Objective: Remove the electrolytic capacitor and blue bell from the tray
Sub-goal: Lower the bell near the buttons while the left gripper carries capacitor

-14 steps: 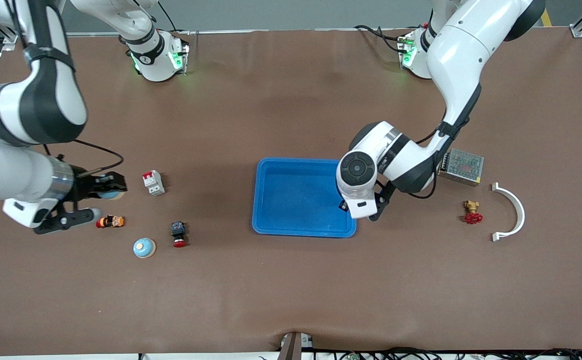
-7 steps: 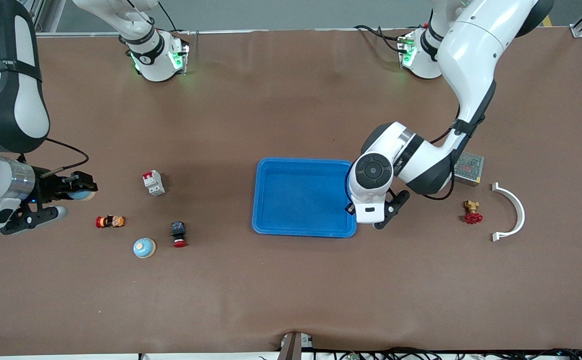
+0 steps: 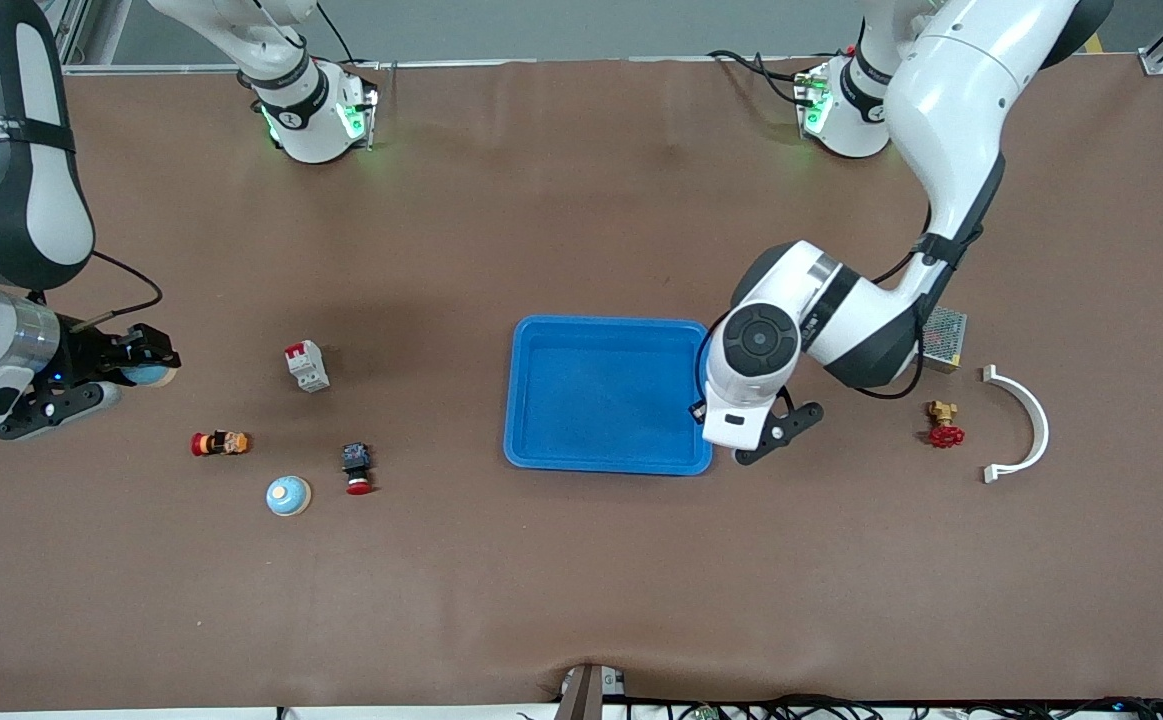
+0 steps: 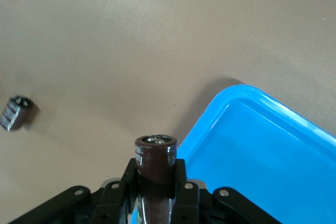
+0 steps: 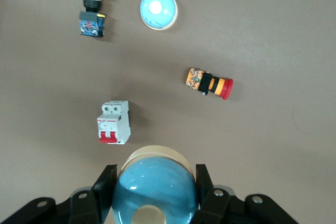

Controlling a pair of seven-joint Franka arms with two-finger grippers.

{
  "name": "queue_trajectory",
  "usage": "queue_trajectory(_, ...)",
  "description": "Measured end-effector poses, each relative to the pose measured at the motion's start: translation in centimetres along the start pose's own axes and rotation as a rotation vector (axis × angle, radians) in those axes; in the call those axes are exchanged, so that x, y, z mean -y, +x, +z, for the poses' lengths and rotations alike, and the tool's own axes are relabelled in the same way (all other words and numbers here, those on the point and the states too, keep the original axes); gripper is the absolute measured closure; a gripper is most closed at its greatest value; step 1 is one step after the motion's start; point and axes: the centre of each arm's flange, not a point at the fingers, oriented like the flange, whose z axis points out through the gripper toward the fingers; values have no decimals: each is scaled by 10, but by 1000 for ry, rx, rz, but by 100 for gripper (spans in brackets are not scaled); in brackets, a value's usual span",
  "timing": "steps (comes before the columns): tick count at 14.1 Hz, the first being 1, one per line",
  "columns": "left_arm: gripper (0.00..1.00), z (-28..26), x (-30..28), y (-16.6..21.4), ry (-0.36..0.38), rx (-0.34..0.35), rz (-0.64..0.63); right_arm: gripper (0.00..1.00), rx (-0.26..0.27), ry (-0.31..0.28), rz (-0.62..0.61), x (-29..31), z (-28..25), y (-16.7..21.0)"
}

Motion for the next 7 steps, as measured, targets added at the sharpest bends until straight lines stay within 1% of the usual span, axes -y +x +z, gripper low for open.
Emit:
queue_trajectory(4,69,1,11,16,-5,2,149,34,-13,-3,-27,-19,28,-24)
queue_trajectory(7,69,0,9,18,-30,-12,198,34,-26,-10,-29,-31,49,-37)
